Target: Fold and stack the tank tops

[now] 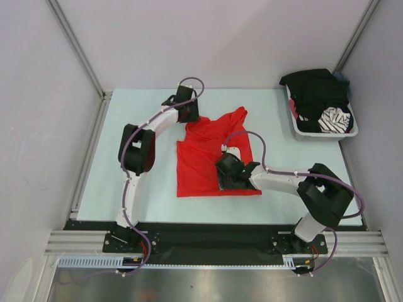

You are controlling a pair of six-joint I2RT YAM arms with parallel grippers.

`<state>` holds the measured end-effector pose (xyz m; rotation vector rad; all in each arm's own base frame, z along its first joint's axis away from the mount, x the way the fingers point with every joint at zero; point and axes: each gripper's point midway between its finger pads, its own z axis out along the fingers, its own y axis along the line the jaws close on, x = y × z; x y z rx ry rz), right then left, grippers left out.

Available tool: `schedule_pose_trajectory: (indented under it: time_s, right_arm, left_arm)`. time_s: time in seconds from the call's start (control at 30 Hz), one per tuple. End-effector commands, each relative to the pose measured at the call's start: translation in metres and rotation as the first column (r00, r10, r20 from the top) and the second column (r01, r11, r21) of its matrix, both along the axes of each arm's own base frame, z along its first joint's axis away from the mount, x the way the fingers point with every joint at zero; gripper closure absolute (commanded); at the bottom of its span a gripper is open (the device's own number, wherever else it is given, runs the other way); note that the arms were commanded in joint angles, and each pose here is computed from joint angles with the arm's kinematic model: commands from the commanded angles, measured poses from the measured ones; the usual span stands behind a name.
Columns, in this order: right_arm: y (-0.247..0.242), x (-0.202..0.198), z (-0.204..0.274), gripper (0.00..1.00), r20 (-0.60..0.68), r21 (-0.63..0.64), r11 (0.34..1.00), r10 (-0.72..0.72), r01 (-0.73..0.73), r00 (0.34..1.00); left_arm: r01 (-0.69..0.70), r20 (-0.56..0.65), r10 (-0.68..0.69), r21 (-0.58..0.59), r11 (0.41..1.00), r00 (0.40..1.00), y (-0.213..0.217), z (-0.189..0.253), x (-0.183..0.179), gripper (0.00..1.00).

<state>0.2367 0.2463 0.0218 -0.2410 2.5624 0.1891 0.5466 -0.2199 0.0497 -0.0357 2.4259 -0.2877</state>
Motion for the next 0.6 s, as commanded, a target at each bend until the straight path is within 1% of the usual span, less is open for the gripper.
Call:
schedule_pose_trajectory:
  time_s: [0.0,0.1,0.13,0.17,0.2,0.23,0.27,0.3,0.33,0.43,0.47,0.57]
  right_arm:
    - [-0.001,0.004,-0.006,0.34,-0.003,-0.048,0.998,-0.044,0.044,0.999]
    - [0.000,-0.002,-0.011,0.34,-0.017,-0.061,0.997,-0.038,0.037,0.999]
    - [0.000,-0.004,-0.012,0.34,-0.022,-0.062,0.997,-0.040,0.039,0.999]
    - [0.000,-0.005,-0.012,0.34,-0.023,-0.062,0.997,-0.038,0.037,0.999]
    - [0.001,-0.009,-0.012,0.34,-0.027,-0.063,0.998,-0.033,0.031,0.999]
    - [0.001,-0.010,-0.012,0.34,-0.026,-0.065,0.997,-0.031,0.029,0.999]
    - [0.001,-0.011,-0.012,0.34,-0.026,-0.064,0.997,-0.033,0.032,0.999]
    - [0.001,-0.013,-0.012,0.34,-0.029,-0.065,0.997,-0.033,0.031,0.999]
    - [0.002,-0.015,-0.011,0.34,-0.031,-0.062,0.998,-0.030,0.028,0.999]
    - [0.002,-0.019,-0.013,0.34,-0.042,-0.064,0.998,-0.028,0.025,0.999]
    - [0.002,-0.022,-0.016,0.34,-0.049,-0.069,0.997,-0.026,0.022,0.998]
    - [0.003,-0.027,-0.018,0.34,-0.057,-0.073,0.997,-0.023,0.018,0.998]
  left_arm:
    - [0.049,0.072,-0.047,-0.035,0.998,0.996,-0.014,0.025,0.017,0.48]
    - [0.058,0.060,-0.057,-0.025,0.998,0.997,-0.016,0.013,0.022,0.46]
    - [0.060,0.078,-0.057,-0.030,0.998,0.995,-0.019,0.018,0.029,0.46]
    - [0.061,0.068,-0.059,-0.025,0.998,0.996,-0.019,0.016,0.030,0.46]
    - [0.065,0.044,-0.064,-0.013,0.998,0.997,-0.019,-0.001,0.031,0.45]
    - [0.066,0.070,-0.065,-0.020,0.998,0.995,-0.023,0.008,0.040,0.45]
    - [0.067,0.057,-0.066,-0.015,0.998,0.996,-0.023,0.003,0.041,0.45]
    - [0.087,0.034,-0.086,-0.027,0.996,0.996,-0.028,-0.010,0.040,0.44]
    - [0.090,0.050,-0.088,-0.034,0.995,0.995,-0.031,-0.005,0.046,0.44]
    - [0.105,0.060,-0.101,-0.062,0.993,0.993,-0.037,-0.007,0.051,0.44]
    - [0.105,0.072,-0.100,-0.071,0.992,0.992,-0.038,-0.005,0.053,0.45]
    - [0.101,0.108,-0.093,-0.077,0.992,0.990,-0.037,0.005,0.060,0.61]
